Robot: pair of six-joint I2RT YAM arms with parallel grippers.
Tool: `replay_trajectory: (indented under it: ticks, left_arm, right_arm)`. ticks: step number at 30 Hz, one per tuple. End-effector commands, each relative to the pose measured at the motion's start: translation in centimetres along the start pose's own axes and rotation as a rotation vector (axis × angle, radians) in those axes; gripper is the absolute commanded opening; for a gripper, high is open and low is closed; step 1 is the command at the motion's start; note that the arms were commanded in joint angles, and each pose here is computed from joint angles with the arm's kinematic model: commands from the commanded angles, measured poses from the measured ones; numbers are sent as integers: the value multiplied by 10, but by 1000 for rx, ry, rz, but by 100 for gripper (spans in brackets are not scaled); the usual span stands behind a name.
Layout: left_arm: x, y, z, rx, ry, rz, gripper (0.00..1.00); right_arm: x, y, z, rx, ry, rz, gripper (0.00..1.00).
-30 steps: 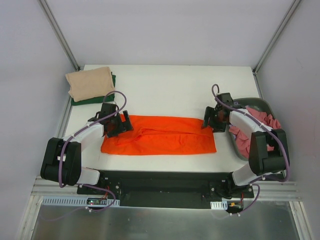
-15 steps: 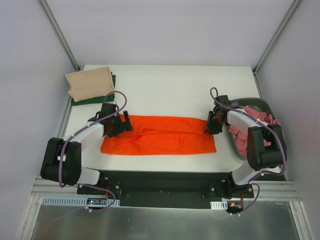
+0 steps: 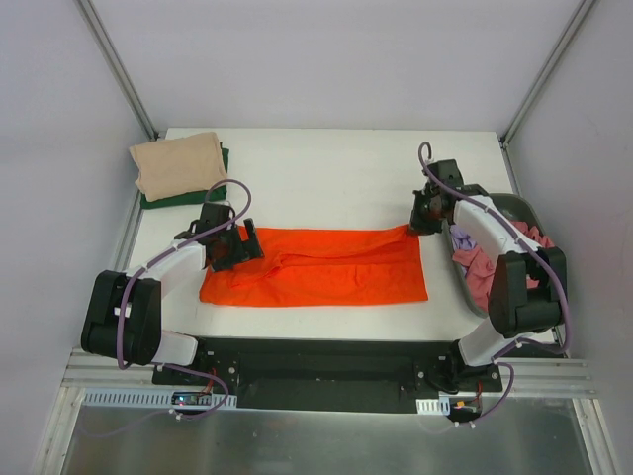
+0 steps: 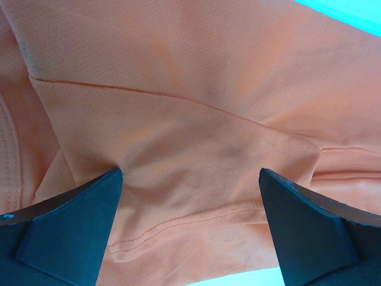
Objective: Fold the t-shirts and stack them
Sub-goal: Fold the other side of the tshirt into a rectangle
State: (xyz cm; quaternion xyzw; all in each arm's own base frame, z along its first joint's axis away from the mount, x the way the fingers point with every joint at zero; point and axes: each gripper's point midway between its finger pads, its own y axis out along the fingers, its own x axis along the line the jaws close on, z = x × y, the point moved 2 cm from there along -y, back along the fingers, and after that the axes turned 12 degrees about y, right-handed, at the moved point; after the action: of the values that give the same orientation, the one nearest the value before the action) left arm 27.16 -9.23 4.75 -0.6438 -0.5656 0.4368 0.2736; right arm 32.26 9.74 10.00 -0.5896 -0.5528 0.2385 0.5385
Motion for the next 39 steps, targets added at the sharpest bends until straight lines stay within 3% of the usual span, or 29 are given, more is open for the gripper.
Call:
replay_trajectory:
  ticks: [1, 15, 16, 17, 18, 22, 26, 28, 31, 39]
  left_arm:
    - [12, 3, 10, 48, -1, -49, 99]
    - [19, 3, 12, 64, -3, -97, 99]
    - [19, 2, 11, 63, -2, -97, 99]
    - [18, 2, 11, 62, -3, -94, 99]
    - [18, 2, 11, 61, -3, -92, 99]
    - [16, 2, 11, 61, 0, -80, 99]
    - [13, 1, 8, 59, 3, -63, 99]
    - [13, 1, 8, 59, 3, -62, 99]
    - [14, 1, 9, 63, 0, -65, 99]
    - [12, 2, 8, 65, 1, -59, 99]
  right_arm:
    - [7, -16, -17, -27, -78, 12, 1]
    - [-41, 13, -1, 121, -92, 261, 13]
    - [-43, 13, -2, 116, -86, 277, 17]
    - [-47, 13, -4, 105, -81, 298, 29]
    - [-49, 13, -6, 96, -81, 315, 35]
    - [-53, 3, -13, 70, -92, 356, 46]
    - [-31, -10, -14, 44, -106, 225, 59]
    - [-5, -16, -9, 52, -121, 56, 67]
    - [30, -25, 2, 84, -136, -175, 96]
    - [64, -7, 29, 196, -191, -297, 96]
